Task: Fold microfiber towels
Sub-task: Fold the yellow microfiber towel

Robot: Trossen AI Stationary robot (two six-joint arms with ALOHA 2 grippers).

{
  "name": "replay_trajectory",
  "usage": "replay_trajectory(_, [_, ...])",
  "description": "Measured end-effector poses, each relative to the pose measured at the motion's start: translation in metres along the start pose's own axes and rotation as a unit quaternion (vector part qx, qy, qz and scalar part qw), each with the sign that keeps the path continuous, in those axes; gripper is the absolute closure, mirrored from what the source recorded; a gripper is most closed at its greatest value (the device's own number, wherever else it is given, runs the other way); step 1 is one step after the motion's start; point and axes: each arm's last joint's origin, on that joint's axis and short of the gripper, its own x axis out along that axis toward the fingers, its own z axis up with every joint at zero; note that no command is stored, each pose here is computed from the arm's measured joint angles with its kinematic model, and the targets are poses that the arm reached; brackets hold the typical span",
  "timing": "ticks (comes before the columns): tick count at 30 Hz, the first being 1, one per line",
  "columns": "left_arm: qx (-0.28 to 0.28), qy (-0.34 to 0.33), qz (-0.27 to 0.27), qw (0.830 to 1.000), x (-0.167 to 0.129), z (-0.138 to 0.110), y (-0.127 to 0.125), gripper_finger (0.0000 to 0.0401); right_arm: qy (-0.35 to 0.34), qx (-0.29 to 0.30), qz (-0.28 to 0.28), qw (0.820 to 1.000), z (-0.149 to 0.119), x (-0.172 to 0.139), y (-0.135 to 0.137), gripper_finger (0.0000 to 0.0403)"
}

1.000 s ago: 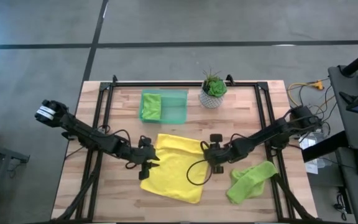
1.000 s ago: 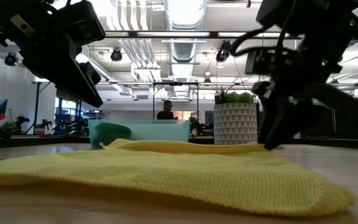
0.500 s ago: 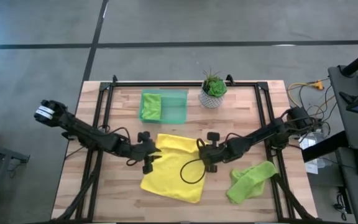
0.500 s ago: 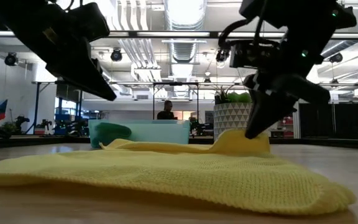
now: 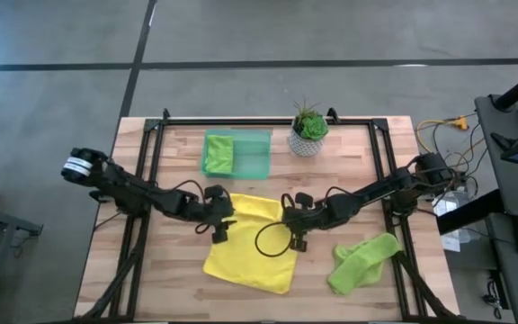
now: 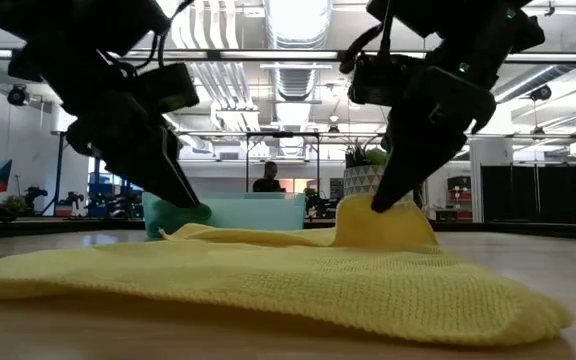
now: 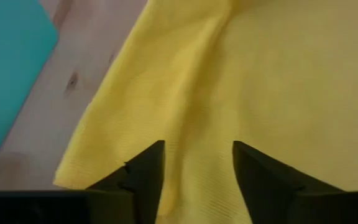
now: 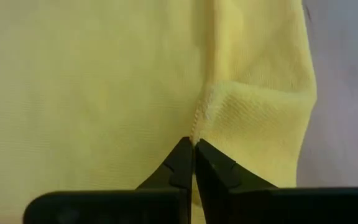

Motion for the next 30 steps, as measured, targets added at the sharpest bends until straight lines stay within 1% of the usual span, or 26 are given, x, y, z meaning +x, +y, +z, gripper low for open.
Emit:
replay_trajectory(3, [-0.004, 0.010, 0.012, 1.000, 0.006, -0.001, 0.006, 0.0197, -0.007, 0.003, 0.003, 1.000, 0.002, -0.004, 0.000, 0.0394])
replay_trajectory(6, [-0.010, 0.021, 0.020, 1.000, 0.011, -0.003, 0.012, 0.0176, -0.014, 0.005, 0.005, 1.000, 0.003, -0.008, -0.001, 0.0394])
replay_trajectory(9, [-0.001, 0.052, 0.023, 0.998, 0.016, -0.008, 0.016, 0.0172, -0.016, 0.006, 0.006, 1.000, 0.005, -0.012, -0.002, 0.0394])
replay_trajectory(12, [0.009, 0.074, 0.019, 0.997, 0.019, -0.011, 0.018, 0.0181, -0.014, 0.006, 0.004, 1.000, 0.004, -0.013, -0.002, 0.0394])
replay_trajectory(15, [0.009, 0.092, 0.025, 0.995, 0.022, -0.015, 0.020, 0.0208, -0.014, 0.006, 0.005, 1.000, 0.004, -0.013, -0.002, 0.0394])
replay_trajectory(17, [0.011, 0.098, 0.027, 0.995, 0.021, -0.016, 0.021, 0.0241, -0.013, 0.005, 0.005, 1.000, 0.004, -0.013, -0.002, 0.0394])
replay_trajectory(22, [0.012, 0.101, 0.026, 0.994, 0.014, -0.015, 0.023, 0.0371, 0.000, 0.002, -0.001, 1.000, 0.001, -0.013, -0.003, 0.0394])
replay_trajectory(23, [0.010, 0.095, 0.025, 0.995, 0.011, -0.013, 0.023, 0.0385, 0.006, 0.001, -0.003, 1.000, 0.000, -0.013, -0.004, 0.0394])
replay_trajectory(24, [0.008, 0.086, 0.023, 0.996, 0.007, -0.011, 0.023, 0.0389, 0.012, 0.000, -0.005, 1.000, -0.002, -0.013, -0.004, 0.0394])
replay_trajectory(27, [0.003, 0.065, 0.019, 0.998, -0.005, -0.004, 0.025, 0.0385, 0.028, -0.003, -0.011, 1.000, -0.006, -0.012, -0.007, 0.0394])
replay_trajectory(30, [-0.001, 0.049, 0.015, 0.999, -0.017, 0.001, 0.027, 0.0384, 0.038, -0.008, -0.007, 0.999, -0.008, -0.011, -0.009, 0.0394])
